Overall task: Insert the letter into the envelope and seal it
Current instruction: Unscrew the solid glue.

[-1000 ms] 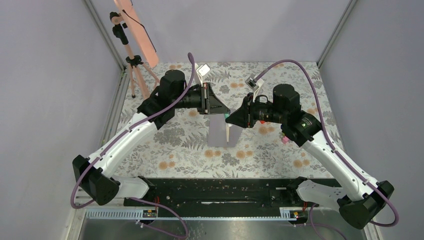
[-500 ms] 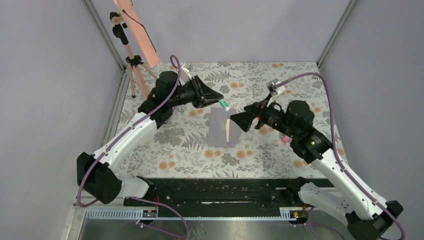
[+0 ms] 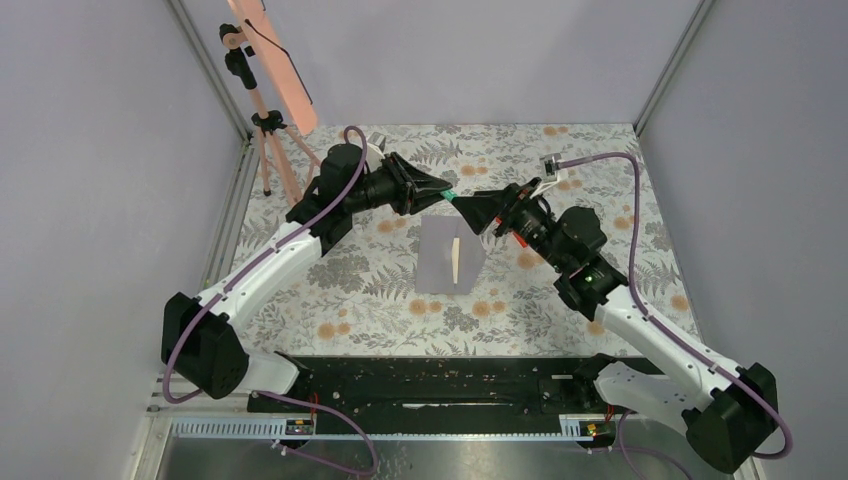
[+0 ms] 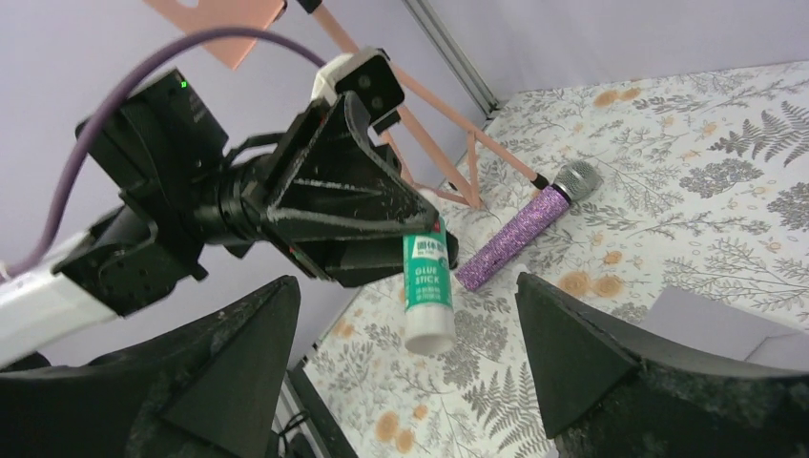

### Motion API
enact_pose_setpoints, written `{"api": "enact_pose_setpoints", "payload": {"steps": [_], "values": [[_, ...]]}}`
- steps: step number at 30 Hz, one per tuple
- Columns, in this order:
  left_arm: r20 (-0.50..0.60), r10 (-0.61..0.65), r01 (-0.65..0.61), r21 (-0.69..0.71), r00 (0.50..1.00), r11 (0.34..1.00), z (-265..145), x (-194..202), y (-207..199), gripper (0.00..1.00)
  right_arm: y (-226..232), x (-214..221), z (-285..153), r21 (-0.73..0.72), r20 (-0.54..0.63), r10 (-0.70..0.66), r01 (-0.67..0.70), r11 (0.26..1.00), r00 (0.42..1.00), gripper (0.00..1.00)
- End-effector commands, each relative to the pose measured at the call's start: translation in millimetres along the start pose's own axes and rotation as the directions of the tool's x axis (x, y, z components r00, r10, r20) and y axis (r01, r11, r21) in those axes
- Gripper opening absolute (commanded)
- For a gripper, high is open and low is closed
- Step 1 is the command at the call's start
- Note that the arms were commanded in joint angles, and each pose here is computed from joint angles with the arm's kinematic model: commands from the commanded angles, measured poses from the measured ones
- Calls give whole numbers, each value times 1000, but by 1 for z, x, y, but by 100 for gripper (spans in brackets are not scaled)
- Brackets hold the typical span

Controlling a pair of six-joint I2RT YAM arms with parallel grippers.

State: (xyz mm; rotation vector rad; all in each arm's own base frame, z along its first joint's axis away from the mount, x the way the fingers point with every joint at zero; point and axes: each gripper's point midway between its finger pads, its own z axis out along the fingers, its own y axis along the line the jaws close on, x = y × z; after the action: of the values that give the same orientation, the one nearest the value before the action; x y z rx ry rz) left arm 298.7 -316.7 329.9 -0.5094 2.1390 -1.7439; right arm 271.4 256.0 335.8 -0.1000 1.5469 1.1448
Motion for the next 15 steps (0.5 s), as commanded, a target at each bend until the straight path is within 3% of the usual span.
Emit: {"api": "enact_pose_setpoints", "payload": {"steps": [1, 4, 12, 15], "values": [[56, -67, 64, 54, 996, 996, -4, -8, -18, 0, 17, -34, 12, -33, 126, 94, -90, 995, 988, 86], [68, -79, 76, 47, 995, 996, -3, -10, -17, 0, 13, -27, 18, -3, 97, 105, -105, 994, 990, 80], [78, -83, 79, 50, 993, 996, -4, -12, -19, 0, 9, -12, 27, 29, 57, 108, -110, 994, 992, 73], [76, -82, 78, 54, 994, 996, -4, -12, -19, 0, 11, -7, 32, 23, 32, 128, -129, 991, 991, 65]]}}
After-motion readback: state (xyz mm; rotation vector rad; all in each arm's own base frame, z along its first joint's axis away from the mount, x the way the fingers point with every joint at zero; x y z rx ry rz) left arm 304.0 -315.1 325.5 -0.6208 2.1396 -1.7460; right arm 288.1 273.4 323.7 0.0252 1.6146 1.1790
